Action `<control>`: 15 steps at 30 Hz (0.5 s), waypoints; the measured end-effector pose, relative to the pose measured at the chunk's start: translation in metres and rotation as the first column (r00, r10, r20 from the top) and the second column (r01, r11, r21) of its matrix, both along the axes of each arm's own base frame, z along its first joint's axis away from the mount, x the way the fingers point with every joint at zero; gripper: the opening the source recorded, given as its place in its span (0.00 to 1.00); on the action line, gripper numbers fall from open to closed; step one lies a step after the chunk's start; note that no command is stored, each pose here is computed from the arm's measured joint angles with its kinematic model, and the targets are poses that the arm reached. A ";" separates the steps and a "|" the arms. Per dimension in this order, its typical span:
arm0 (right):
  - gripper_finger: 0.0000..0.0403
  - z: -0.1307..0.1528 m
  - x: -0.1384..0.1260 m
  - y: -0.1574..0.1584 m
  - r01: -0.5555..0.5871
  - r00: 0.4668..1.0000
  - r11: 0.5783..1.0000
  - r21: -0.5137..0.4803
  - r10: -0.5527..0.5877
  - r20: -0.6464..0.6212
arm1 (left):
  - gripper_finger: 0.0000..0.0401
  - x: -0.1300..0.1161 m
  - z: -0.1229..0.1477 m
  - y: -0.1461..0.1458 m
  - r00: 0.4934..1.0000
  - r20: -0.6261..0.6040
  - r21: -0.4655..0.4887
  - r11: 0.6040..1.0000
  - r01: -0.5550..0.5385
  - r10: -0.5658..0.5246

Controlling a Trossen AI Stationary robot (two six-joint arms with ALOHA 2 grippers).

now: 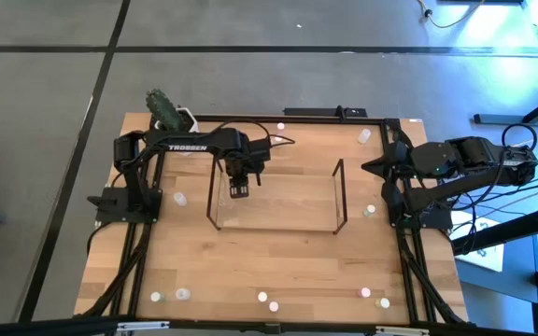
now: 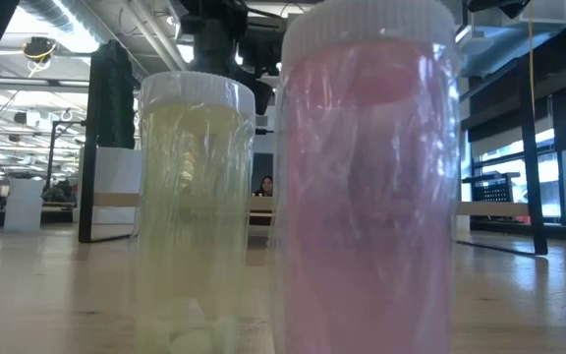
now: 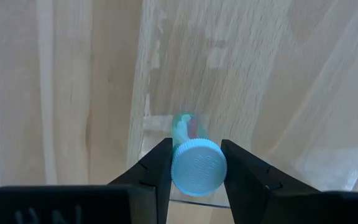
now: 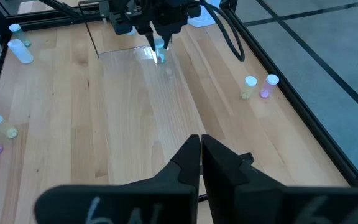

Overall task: Pick and place medicine bottles onto shelf by color
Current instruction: Put the top left blue pill bottle on the shelf

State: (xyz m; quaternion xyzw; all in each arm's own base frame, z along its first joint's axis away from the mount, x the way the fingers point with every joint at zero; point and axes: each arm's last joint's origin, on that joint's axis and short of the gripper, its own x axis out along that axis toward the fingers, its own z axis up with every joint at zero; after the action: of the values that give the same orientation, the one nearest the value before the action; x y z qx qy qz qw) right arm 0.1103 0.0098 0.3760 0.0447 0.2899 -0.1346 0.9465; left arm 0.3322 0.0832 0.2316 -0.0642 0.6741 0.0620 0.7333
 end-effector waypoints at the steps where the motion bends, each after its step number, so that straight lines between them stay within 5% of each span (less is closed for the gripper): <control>1: 0.04 0.000 0.000 0.000 0.000 1.000 1.000 0.001 0.000 0.001 | 0.28 0.000 0.000 0.000 1.000 0.000 0.001 1.000 0.006 -0.006; 15: 0.04 0.000 0.000 0.000 0.001 1.000 1.000 0.000 -0.001 0.000 | 0.28 0.000 0.000 0.001 1.000 -0.007 0.026 1.000 0.013 -0.013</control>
State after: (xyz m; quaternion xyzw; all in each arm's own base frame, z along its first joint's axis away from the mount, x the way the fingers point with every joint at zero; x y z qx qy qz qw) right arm 0.1104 0.0098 0.3760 0.0449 0.2898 -0.1349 0.9465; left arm 0.3320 0.0839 0.2314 -0.0500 0.6760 0.0663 0.7322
